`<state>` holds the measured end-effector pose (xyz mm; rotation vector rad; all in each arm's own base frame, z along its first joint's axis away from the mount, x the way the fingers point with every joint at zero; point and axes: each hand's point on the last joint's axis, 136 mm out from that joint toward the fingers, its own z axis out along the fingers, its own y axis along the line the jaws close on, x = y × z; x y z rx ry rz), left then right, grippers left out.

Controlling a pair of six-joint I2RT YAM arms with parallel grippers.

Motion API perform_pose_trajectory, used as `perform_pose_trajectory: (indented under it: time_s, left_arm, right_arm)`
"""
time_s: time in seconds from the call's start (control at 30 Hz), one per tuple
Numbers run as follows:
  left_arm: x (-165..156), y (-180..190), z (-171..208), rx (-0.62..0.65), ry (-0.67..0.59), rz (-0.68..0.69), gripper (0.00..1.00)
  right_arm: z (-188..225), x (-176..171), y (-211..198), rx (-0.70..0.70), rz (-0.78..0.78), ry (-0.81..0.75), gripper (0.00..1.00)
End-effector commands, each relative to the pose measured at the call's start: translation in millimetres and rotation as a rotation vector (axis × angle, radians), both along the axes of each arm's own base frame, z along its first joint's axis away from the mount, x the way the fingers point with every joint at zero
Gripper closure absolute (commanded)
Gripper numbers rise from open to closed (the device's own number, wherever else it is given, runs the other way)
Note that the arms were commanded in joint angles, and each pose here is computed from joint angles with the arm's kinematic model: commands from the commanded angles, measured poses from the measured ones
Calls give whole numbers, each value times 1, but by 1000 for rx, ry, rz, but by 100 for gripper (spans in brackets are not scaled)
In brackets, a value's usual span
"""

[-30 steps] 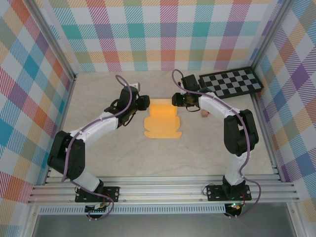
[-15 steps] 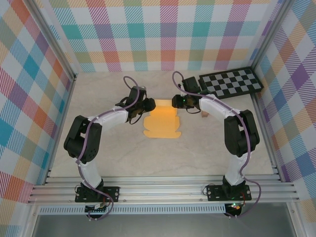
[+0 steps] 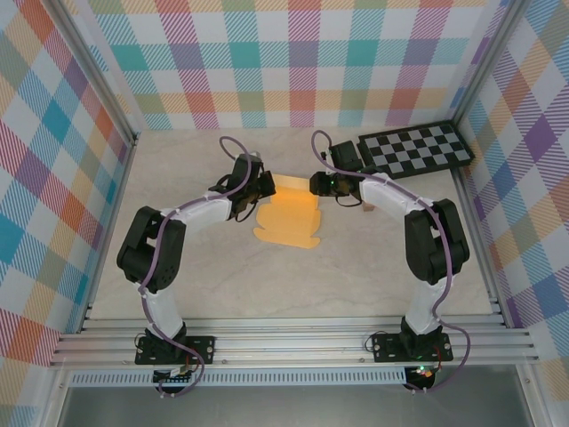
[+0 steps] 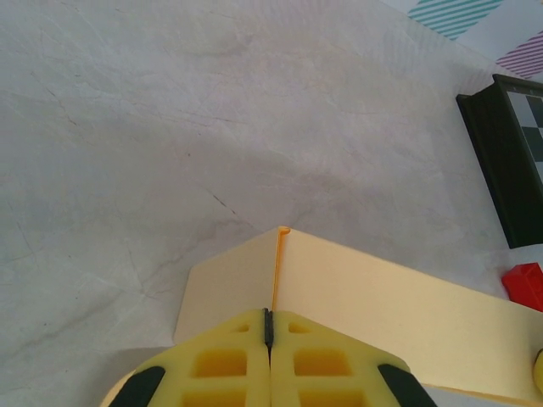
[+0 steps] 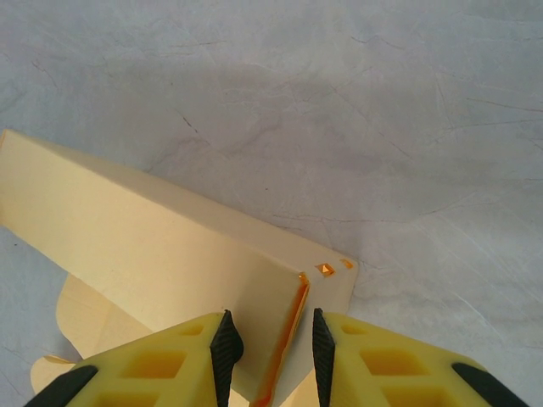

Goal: Fold the paper box

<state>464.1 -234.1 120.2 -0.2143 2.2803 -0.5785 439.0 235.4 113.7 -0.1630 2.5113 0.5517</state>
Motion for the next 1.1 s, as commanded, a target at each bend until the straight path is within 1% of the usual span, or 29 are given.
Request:
perform_pose_trajectory:
  time_s: [0.0,0.07,0.17,0.37,0.47,0.53,0.63,0.77,0.93,1.07]
  left_arm:
    - [-20,10,-56,99,134,-1,94]
    - [-20,5,-50,78,120,-13,95]
    - [-17,1,-42,68,111,-24,100]
    - [-26,7,-64,110,164,-18,100]
    - [-33,13,-74,118,183,-8,100]
    - [-37,16,-77,122,190,-2,100]
    - [-41,17,-81,114,199,4,100]
    - [-43,13,-86,107,206,-4,100]
    - [-42,9,-82,112,199,-14,100]
    - [-36,10,-68,151,173,-31,100]
  right_arm:
    - [-20,-16,-6,-43,22,75,67]
    - [-20,-15,-6,-48,22,74,67]
    - [-21,-14,-6,-55,20,77,68]
    - [-32,-17,-9,-60,3,104,70]
    - [-38,-20,-14,-80,-12,120,74]
    - [-42,-24,-17,-95,-19,126,81]
    - [-48,-29,-20,-89,-27,134,88]
    - [-53,-33,-18,-65,-41,154,91]
    - [-49,-34,-18,-42,-63,160,91]
    - [-27,-31,-11,-2,-49,135,85]
